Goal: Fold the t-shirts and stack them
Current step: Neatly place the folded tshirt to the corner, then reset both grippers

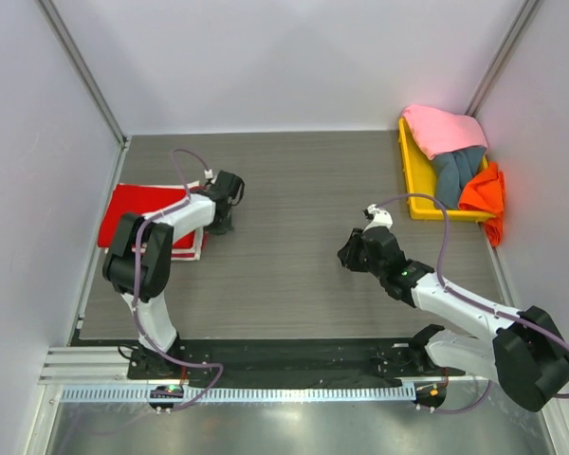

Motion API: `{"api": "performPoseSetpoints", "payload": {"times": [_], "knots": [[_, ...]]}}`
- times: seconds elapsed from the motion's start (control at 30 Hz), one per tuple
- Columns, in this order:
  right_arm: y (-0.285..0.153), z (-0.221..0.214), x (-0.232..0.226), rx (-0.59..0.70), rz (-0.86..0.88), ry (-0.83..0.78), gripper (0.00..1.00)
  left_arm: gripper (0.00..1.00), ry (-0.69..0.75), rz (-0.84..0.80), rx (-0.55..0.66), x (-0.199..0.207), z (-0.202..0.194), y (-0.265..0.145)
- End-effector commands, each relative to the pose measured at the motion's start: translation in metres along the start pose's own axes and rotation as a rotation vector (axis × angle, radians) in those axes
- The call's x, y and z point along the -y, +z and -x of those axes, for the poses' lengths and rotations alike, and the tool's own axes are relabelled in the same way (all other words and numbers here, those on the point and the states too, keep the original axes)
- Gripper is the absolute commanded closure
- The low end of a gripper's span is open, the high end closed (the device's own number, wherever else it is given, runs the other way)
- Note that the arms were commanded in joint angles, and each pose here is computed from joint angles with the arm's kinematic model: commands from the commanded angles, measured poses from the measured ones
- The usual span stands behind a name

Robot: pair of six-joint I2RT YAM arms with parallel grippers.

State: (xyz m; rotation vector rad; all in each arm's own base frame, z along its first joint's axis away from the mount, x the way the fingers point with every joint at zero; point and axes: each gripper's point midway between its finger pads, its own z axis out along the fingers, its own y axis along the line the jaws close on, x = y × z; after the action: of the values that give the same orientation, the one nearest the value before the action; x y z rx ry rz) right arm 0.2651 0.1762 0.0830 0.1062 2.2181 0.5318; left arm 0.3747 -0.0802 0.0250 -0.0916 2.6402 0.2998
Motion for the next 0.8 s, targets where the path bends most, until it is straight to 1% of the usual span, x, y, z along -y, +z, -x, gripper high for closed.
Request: {"api": "performPoseSetpoints", "payload": {"times": [0.0,0.03,0.07,0.1,0.13,0.2,0.27,0.3,0.33,0.4,0.43,0.47,0.5,0.57,0.6,0.63,0.7,0.77], "knots": [[0.0,0.025,0.007,0.091,-0.074,-0.004,0.73,0.99,0.032,-0.207,0.157,0.063,0.017,-0.049],[0.001,0.025,0.016,0.104,-0.118,-0.002,0.73,0.99,0.07,-0.249,0.195,0.082,0.013,-0.059],[0.002,0.022,0.018,0.098,-0.123,-0.004,0.73,0.99,0.065,-0.255,0.208,0.082,0.015,-0.059],[0.002,0.025,0.027,0.119,-0.166,0.0,0.73,0.98,0.108,-0.275,0.224,0.098,0.007,-0.067],[0.002,0.023,0.031,0.122,-0.181,-0.003,0.73,0.98,0.128,-0.277,0.24,0.104,0.005,-0.068],[0.001,0.025,0.044,0.15,-0.241,-0.008,0.73,0.99,0.141,-0.307,0.261,0.118,-0.004,-0.069],[0.001,0.029,0.048,0.175,-0.265,0.002,0.67,0.99,0.112,-0.367,0.267,0.127,-0.01,-0.065],[0.001,0.031,0.048,0.189,-0.265,-0.002,0.62,0.98,0.1,-0.396,0.279,0.13,-0.009,-0.069],[0.002,0.036,0.047,0.213,-0.258,-0.01,0.51,0.97,0.093,-0.447,0.276,0.137,-0.011,-0.074],[0.0,0.043,0.046,0.232,-0.26,-0.029,0.35,0.87,0.06,-0.492,0.314,0.14,-0.003,-0.087],[-0.002,0.046,0.042,0.219,-0.244,-0.086,0.16,0.79,0.059,-0.512,0.335,0.142,0.0,-0.093],[-0.004,0.049,0.043,0.227,-0.255,-0.09,0.06,0.66,0.049,-0.516,0.358,0.139,0.004,-0.099],[-0.01,0.057,0.04,0.251,-0.249,-0.084,0.0,0.44,0.025,-0.531,0.402,0.136,0.013,-0.114],[-0.015,0.063,0.04,0.29,-0.243,-0.08,0.0,0.28,-0.021,-0.541,0.467,0.127,0.015,-0.121],[-0.022,0.069,0.041,0.327,-0.244,-0.071,0.0,0.14,-0.045,-0.542,0.493,0.123,0.016,-0.124],[-0.027,0.072,0.056,0.367,-0.316,-0.071,0.0,0.1,-0.077,-0.557,0.55,0.114,0.016,-0.132],[-0.041,0.079,0.07,0.431,-0.381,-0.041,0.0,0.0,-0.12,-0.524,0.609,0.099,0.016,-0.134],[-0.052,0.079,0.09,0.49,-0.467,0.003,0.0,0.0,-0.187,-0.499,0.687,0.08,0.016,-0.138]]}}
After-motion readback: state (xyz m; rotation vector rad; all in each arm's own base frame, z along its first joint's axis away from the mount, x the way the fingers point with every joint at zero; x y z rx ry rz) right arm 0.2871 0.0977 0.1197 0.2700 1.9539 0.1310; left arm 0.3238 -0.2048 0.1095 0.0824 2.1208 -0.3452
